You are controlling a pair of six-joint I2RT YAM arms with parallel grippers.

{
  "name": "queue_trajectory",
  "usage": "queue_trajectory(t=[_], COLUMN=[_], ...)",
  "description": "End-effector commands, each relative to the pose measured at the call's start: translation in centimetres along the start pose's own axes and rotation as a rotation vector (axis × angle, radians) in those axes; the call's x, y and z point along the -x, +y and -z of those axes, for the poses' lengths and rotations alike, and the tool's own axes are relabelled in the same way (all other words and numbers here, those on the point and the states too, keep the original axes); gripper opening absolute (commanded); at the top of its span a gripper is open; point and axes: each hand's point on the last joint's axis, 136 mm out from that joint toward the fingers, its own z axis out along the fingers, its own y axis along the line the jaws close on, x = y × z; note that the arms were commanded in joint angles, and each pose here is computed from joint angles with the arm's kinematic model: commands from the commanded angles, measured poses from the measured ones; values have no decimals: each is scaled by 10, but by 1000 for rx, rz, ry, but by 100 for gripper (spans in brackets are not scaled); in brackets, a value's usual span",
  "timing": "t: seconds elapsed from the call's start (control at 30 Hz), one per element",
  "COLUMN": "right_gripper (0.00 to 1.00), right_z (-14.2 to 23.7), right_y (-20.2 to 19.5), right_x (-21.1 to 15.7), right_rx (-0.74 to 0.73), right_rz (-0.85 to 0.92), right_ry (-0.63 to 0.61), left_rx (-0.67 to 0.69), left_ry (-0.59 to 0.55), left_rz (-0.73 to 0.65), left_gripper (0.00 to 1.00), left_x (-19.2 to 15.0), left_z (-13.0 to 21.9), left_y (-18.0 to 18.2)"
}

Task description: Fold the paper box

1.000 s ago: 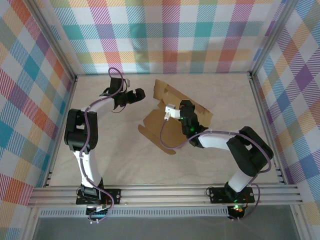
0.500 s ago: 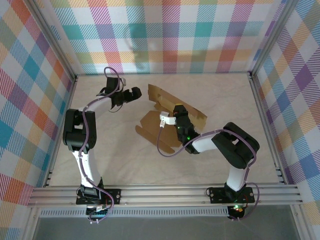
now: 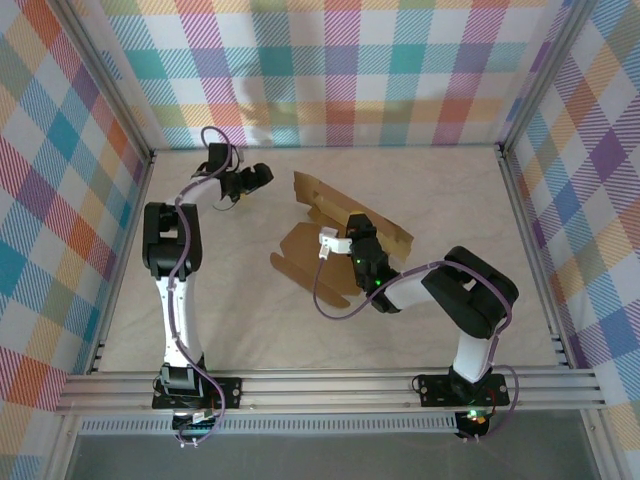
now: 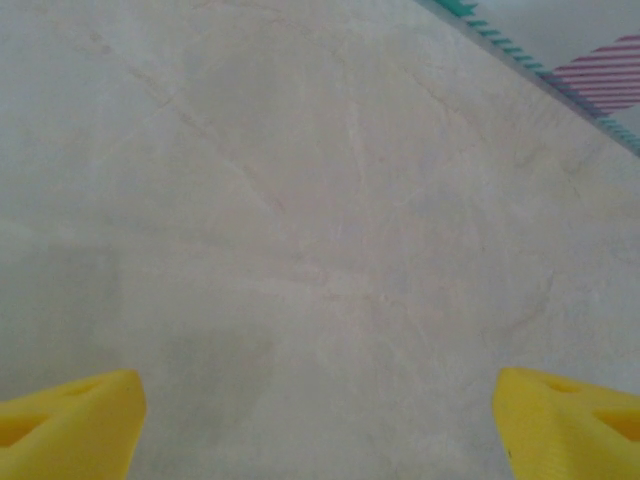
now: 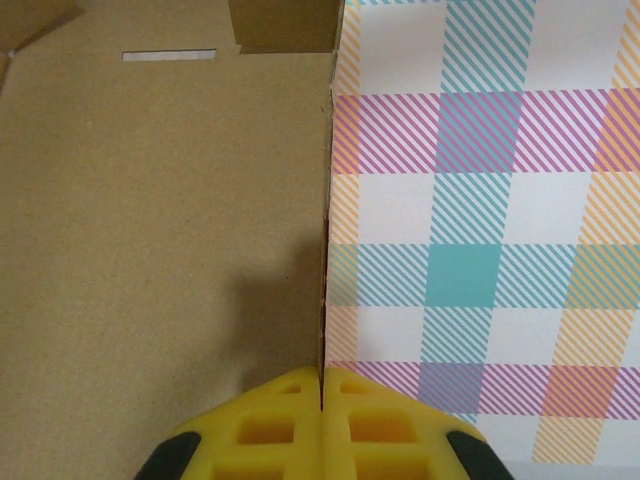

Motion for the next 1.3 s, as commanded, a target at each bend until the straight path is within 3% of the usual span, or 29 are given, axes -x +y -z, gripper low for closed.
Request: queue_trajectory(t=[0.0,0.1,0.17,0.33,0.9,1.27], right_gripper=[0,0,0,0,0,0], right_z=[7,9,10,10,-1,-3], right_y=[-8,-7,-6,-1,14,13], right_x=[2,3,5,6,10,5], right_rx=[-3,10,20,27,-24,-22], right_rz=[-72,-78,-84,-75,-15,-17], right_ry=[-18,-23,-27,-27,-24,-13], left_rx=[-70,-137,-148,-183,-328,-422], left_ry=[97,120,123,178,293,355], left_rz=[-33,-124,-176,-263,-270,-311], left_gripper=[86,82,75,74,66,65], left_x=[-9,-12,-16,-32,-68,-90], left_z=[-10,-16,-21,-33,-47,-31], left_y=[-17,-40,-49,-72,-101,-112])
